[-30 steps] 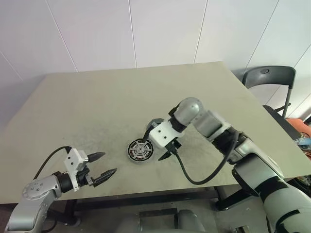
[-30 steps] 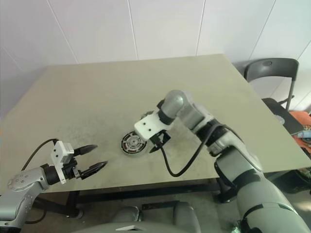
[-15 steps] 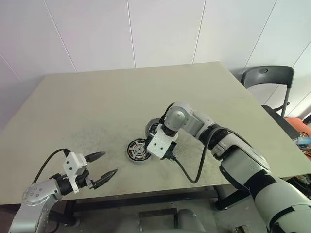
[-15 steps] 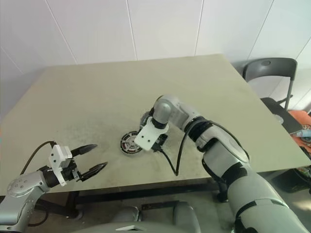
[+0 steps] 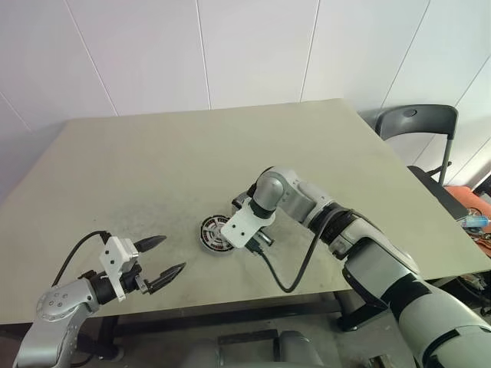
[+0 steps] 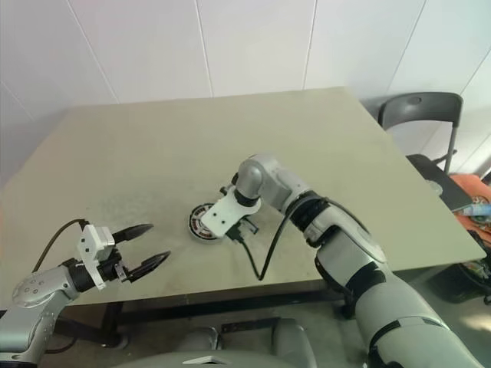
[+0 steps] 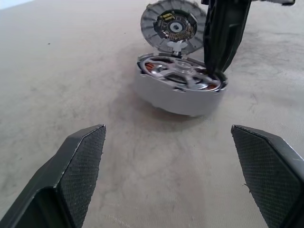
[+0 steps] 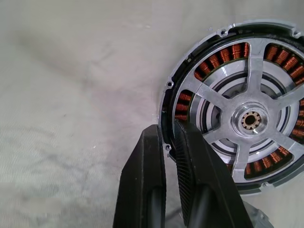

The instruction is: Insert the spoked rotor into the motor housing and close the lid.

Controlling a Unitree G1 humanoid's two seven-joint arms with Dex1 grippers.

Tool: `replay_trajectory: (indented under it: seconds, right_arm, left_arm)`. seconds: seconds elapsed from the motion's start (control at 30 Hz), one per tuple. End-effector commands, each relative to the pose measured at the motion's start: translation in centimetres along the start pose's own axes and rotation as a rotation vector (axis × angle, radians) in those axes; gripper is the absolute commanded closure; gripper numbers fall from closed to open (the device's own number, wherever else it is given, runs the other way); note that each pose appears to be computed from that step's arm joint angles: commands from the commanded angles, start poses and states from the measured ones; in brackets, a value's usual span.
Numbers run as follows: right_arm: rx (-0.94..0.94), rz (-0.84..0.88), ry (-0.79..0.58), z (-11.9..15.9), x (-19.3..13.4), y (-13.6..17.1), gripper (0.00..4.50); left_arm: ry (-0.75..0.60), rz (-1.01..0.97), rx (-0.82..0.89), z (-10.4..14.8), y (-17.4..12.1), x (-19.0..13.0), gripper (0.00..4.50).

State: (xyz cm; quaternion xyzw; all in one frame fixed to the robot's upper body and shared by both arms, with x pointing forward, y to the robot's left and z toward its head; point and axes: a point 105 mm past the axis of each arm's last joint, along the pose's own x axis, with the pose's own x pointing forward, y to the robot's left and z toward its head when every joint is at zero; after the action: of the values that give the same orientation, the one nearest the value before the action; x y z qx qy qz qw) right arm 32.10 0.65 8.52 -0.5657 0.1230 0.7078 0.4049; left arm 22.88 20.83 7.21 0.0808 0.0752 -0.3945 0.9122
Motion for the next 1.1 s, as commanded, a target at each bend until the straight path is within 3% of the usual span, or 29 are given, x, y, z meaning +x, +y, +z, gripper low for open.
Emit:
replay_trajectory:
  seconds: [0.03,0.33,0.63,0.8,0.9,1.0,1.1]
  right_arm:
    - [0.078,-0.002,-0.026,1.6,-0.8,-0.5,4.46]
    - [0.167,0.034,-0.072,3.8,-1.4,-0.4,4.46]
    - [0.137,0.007,-0.091,4.9,-3.1,-0.9,1.57]
    - [0.208,-0.109,-0.259,7.1,-7.1,-2.9,0.03]
    - [0.357,-0.233,-0.382,6.5,-10.6,-4.5,0.03]
    - [0.523,-0.355,-0.454,3.9,-13.0,-5.1,0.03]
    - [0.717,-0.475,-0.432,-0.9,-13.6,-4.5,0.03]
  left_arm:
    - [-0.021,-0.004,0.042,1.2,0.0,0.3,0.0]
    - [-0.015,-0.001,0.042,1.2,-0.2,0.6,0.0]
    - [-0.005,0.001,0.043,1.0,-0.1,0.5,0.0]
    - [-0.009,-0.001,0.047,1.2,-0.2,0.8,0.0]
    - [-0.01,0.001,0.047,1.3,-0.2,0.7,0.0]
    - [-0.008,0.008,0.045,1.2,-0.1,0.6,0.0]
    - [-0.007,0.009,0.045,1.3,-0.1,0.6,0.0]
